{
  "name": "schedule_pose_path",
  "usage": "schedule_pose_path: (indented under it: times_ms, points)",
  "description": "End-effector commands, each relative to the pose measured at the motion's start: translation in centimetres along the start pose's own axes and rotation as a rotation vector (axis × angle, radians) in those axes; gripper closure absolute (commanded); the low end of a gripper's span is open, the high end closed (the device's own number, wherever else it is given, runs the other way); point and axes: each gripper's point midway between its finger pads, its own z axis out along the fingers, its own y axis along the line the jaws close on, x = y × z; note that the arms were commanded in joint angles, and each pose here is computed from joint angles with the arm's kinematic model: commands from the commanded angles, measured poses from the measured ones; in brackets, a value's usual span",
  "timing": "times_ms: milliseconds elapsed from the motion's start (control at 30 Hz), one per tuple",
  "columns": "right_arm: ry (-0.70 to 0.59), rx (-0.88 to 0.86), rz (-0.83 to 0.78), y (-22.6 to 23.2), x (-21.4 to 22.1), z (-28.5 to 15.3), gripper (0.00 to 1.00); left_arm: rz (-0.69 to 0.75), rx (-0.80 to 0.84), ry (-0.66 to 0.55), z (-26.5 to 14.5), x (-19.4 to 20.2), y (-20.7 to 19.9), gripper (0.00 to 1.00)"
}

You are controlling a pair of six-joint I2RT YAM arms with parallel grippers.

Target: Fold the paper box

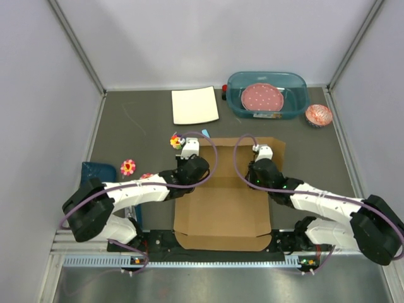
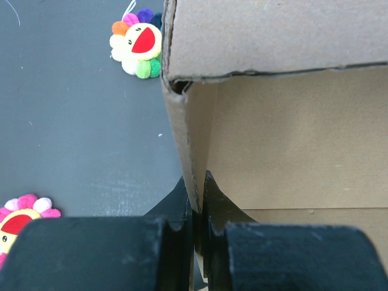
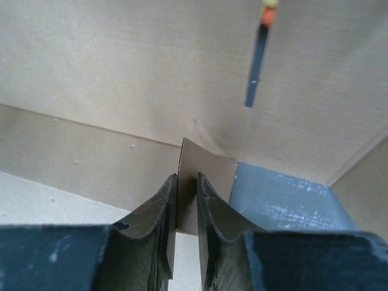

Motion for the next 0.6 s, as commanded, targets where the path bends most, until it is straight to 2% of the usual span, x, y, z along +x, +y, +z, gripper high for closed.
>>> schedule_pose_path:
  times_ms: [0, 333, 400, 567]
  points:
    - [0.066, -0.121, -0.090, 3.5, 1.3, 0.1, 0.82, 0.096, -0.008, 0.076, -0.1, 2.1, 0.5, 1.00]
    - [0.169, -0.095, -0.202, 3.7, 3.6, 0.3, 0.55, 0.103, -0.020, 0.084, -0.1, 2.5, 0.8, 1.00]
    - [0.141, -0.091, -0.195, 3.8, 2.6, -0.2, 0.49, 0.104, -0.022, 0.085, 0.0, 2.6, 0.8, 1.00]
    - [0.043, -0.099, -0.170, 4.4, -1.4, -2.7, 0.43, 0.105, -0.026, 0.082, -0.1, 2.6, 1.0, 1.00]
